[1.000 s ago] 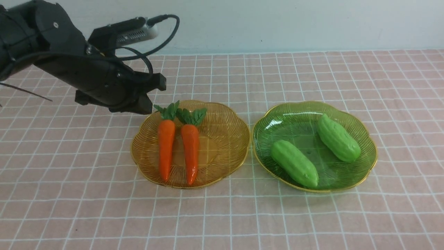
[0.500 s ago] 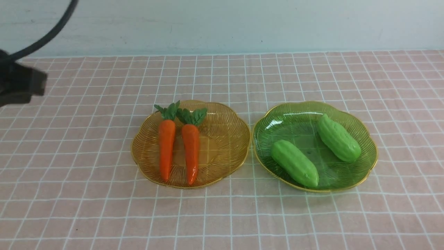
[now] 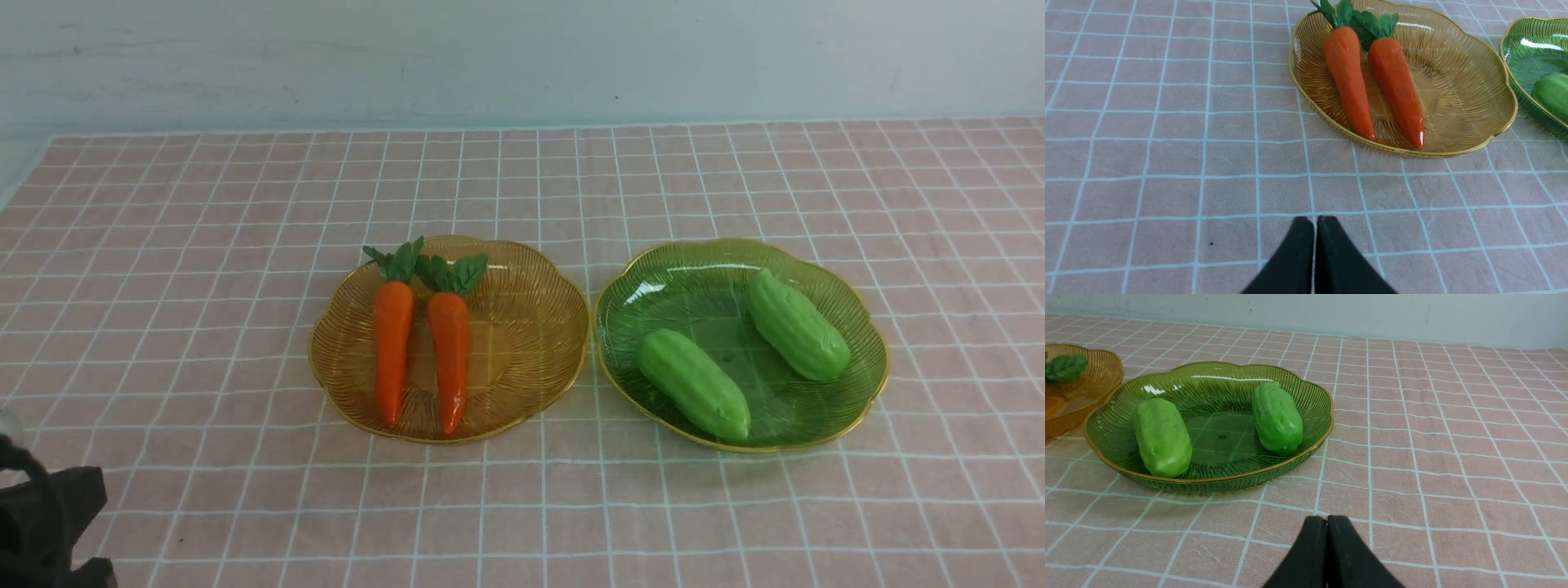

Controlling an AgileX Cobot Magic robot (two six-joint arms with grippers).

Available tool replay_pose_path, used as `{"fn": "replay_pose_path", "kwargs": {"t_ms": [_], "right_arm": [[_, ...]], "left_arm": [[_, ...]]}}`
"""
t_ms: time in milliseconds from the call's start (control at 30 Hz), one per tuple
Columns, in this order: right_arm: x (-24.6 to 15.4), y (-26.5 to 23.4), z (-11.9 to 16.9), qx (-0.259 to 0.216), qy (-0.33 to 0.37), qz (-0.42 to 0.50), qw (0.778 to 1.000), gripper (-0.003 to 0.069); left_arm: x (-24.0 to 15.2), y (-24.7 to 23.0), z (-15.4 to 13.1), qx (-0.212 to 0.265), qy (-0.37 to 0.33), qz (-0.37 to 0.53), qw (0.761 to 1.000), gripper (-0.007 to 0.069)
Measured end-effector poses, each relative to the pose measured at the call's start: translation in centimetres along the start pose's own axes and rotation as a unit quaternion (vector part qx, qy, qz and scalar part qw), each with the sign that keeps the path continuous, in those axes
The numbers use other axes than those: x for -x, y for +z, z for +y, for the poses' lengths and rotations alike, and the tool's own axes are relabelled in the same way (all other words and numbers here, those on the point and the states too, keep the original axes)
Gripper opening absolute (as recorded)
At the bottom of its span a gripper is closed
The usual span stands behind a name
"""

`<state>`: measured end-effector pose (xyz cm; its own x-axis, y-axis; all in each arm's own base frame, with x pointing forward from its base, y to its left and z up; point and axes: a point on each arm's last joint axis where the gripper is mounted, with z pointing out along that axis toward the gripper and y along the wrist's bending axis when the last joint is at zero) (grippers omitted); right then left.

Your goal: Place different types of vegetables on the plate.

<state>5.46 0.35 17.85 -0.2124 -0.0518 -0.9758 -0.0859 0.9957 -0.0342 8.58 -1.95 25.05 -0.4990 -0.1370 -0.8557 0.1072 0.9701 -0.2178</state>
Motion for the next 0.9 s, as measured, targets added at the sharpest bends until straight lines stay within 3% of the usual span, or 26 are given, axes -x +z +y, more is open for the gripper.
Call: {"fn": "replay_pose_path", "kwargs": {"t_ms": [233, 433, 700, 900], "right_arm": [[0.0, 0.0, 0.0, 0.0, 0.0, 0.0, 1.0, -0.0017], [0.0, 0.0, 0.0, 0.0, 0.0, 0.0, 1.0, -0.0017], [0.0, 0.0, 0.0, 0.0, 0.0, 0.0, 1.0, -0.0017], [0.0, 0.0, 0.0, 0.0, 0.0, 0.0, 1.0, -0.0017]], "left_arm": [[-1.1, 0.3, 0.4, 0.008, 0.025, 0.0, 1.0, -0.0003], [-4.5, -0.2, 1.5, 0.02, 0.078, -0.066, 0.995, -0.0003], [-8.2, 0.5, 3.0, 0.073, 0.07, -0.102, 0.99, -0.0003], [-8.3, 0.5, 3.1, 0.074, 0.071, -0.1, 0.99, -0.0003]]}}
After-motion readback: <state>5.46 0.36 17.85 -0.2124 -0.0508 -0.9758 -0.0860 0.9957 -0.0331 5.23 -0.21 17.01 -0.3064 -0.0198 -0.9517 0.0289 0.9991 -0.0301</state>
